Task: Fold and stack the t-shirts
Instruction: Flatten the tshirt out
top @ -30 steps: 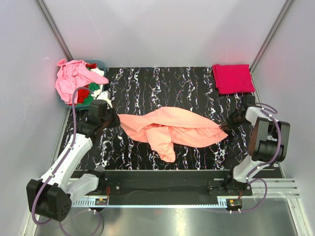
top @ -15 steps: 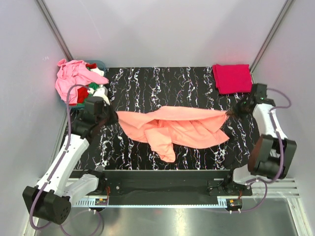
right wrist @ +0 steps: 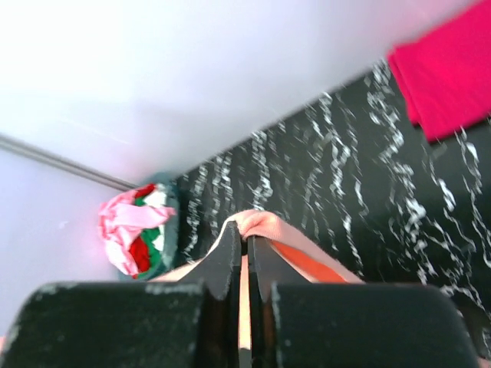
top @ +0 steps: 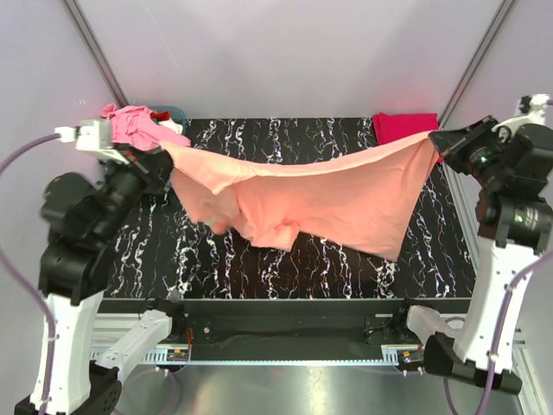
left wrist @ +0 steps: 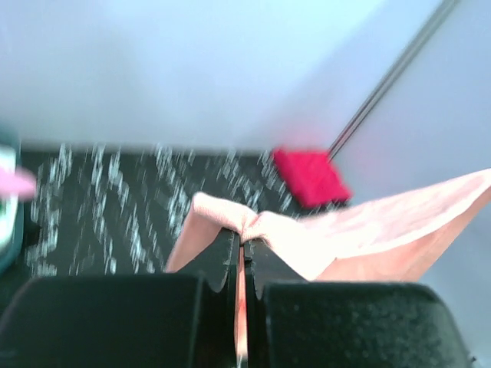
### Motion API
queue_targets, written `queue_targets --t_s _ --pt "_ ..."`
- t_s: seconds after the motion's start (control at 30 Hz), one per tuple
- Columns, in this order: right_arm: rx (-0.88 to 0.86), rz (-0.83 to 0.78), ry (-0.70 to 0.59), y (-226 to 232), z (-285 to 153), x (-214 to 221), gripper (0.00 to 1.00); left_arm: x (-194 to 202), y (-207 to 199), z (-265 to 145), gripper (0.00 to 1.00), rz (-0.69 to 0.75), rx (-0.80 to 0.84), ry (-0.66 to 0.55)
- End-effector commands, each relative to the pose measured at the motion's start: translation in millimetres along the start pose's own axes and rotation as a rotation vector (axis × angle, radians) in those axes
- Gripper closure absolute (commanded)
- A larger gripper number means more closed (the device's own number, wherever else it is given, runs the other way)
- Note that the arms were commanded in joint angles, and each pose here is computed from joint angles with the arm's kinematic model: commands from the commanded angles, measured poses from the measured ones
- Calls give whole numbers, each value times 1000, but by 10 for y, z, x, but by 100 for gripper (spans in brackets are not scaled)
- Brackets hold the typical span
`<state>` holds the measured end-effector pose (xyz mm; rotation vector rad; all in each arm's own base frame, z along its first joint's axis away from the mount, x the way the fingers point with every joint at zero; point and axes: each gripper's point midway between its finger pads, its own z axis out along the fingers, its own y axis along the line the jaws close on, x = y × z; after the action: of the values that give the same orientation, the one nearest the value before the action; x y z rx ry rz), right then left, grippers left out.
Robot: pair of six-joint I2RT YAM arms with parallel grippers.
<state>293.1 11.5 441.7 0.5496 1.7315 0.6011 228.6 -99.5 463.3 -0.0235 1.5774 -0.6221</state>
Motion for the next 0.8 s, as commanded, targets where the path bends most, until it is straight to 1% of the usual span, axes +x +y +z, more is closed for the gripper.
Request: queue_targets --t_s 0.0,0.13,0.17,0.2,0.23,0.27,0.33,0.37,0.43,0.47,0.5,0.57,0.6,0.63,0.67,0.73,0.77 --pt "-111 -54 -53 401 -410 -110 100 -764 -534 -478 100 106 188 -234" --pt "-140 -43 -164 614 -770 -278 100 -1043 -781 -933 100 156 267 -343" --pt "-155 -56 -212 717 -926 -368 100 -1101 -847 -1034 100 167 293 -370" --pt "-160 -59 -226 768 -1038 -379 100 -1129 -925 -1133 100 181 329 -385" --pt "-170 -67 -246 823 -1120 -416 100 -1204 -1003 -1327 100 197 355 -428" --pt "-188 -79 -295 932 -1292 -501 100 -1246 -1045 -1427 100 207 370 -452" --pt "-193 -82 -341 1000 -1486 -548 100 -1334 -1097 -1654 100 239 378 -507" --pt "-191 -90 -397 1050 -1641 -631 100 -1408 -1142 -1802 100 255 386 -543" --pt "-185 -88 -447 1072 -1827 -672 100 -1485 -1174 -1982 100 296 381 -586" --pt "-182 -90 -501 1107 -1968 -754 100 -1544 -1209 -2122 100 316 383 -614" --pt "-178 -93 -515 1113 -2011 -780 100 -1583 -1207 -2183 100 327 371 -633" --pt "-179 -105 -548 1142 -2093 -849 100 -1643 -1194 -2237 100 355 349 -656" --pt "-169 -106 -538 1130 -2013 -878 100 -1692 -1188 -2293 100 361 335 -678" --pt "-166 -105 -527 1122 -1956 -886 100 -1720 -1154 -2222 100 366 311 -673" --pt "-155 -101 -503 1089 -1843 -880 100 -1719 -1100 -2142 100 358 284 -653" --pt "-124 -88 -456 1015 -1559 -907 100 -1820 -928 -1840 100 320 178 -610" --pt "-91 -76 -418 922 -1327 -903 100 -1740 -765 -1639 100 289 105 -527"
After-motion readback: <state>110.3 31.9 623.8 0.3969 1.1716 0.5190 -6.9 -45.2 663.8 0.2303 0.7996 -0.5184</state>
